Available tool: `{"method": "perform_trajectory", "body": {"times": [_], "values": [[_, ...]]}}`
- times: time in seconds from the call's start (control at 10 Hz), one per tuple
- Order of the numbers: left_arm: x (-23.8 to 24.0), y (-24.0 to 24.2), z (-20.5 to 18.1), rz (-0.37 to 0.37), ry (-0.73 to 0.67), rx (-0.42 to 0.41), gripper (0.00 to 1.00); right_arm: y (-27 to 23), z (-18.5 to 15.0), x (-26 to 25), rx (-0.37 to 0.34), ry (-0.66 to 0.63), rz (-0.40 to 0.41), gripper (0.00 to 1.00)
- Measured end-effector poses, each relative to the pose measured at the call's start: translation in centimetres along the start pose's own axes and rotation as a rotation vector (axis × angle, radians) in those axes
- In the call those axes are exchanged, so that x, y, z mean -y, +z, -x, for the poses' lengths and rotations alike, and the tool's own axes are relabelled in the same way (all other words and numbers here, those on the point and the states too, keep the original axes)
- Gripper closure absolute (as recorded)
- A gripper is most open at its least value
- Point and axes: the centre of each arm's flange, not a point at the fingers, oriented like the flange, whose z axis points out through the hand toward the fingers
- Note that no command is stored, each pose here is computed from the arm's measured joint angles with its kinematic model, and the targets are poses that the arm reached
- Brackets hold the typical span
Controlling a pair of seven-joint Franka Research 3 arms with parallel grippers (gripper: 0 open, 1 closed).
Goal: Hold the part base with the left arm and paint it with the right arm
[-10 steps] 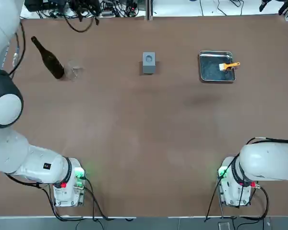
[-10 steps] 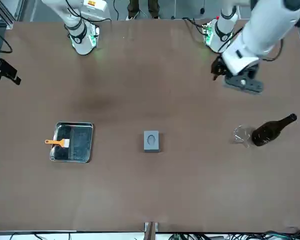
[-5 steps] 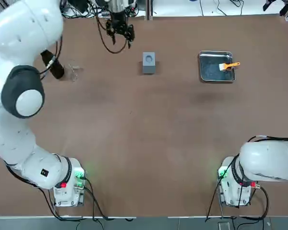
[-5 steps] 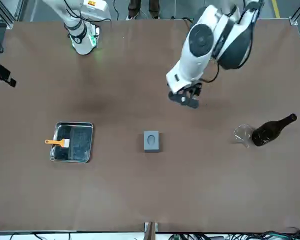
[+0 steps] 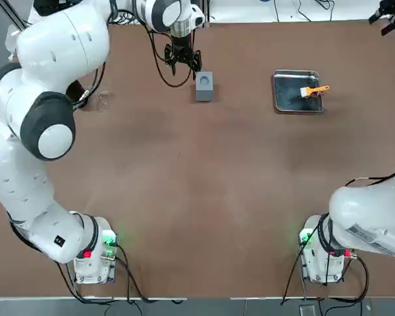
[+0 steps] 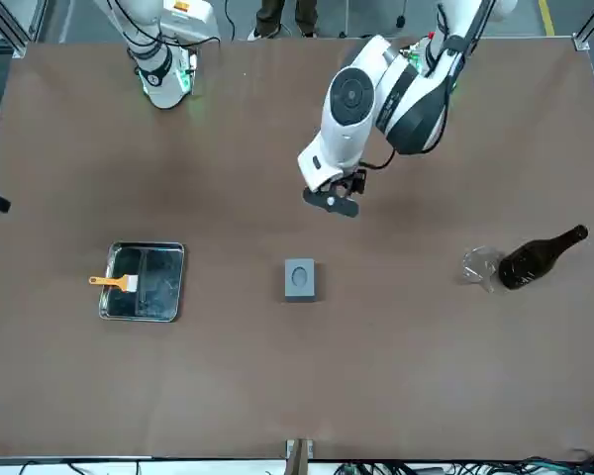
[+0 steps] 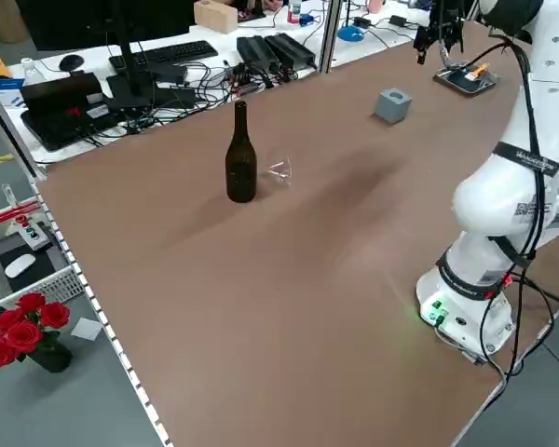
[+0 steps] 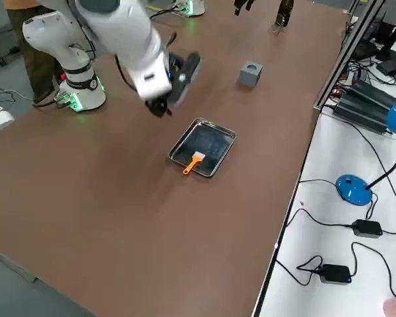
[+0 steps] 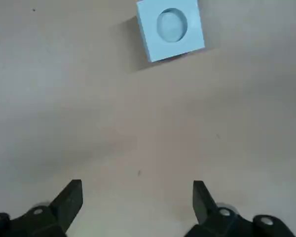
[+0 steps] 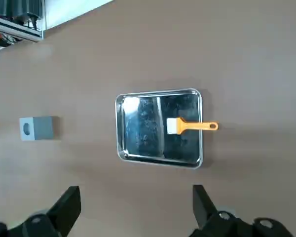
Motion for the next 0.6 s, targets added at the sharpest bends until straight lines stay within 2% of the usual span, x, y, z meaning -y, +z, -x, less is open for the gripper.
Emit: {"method": "perform_trajectory", "body": {"times": [0.3,0.6], "values": [[-1.7,1.5,-0.7,0.03,0.018,-0.043,0.01,9.9,-2.9,-8.7,0.026,-0.063,-0.183,0.0],[-2.3,2.4,-1.3,0.044,0.022,-0.06,0.01,15.8,-4.1,-13.9,0.028,-0.132,-0.253,0.0]]}}
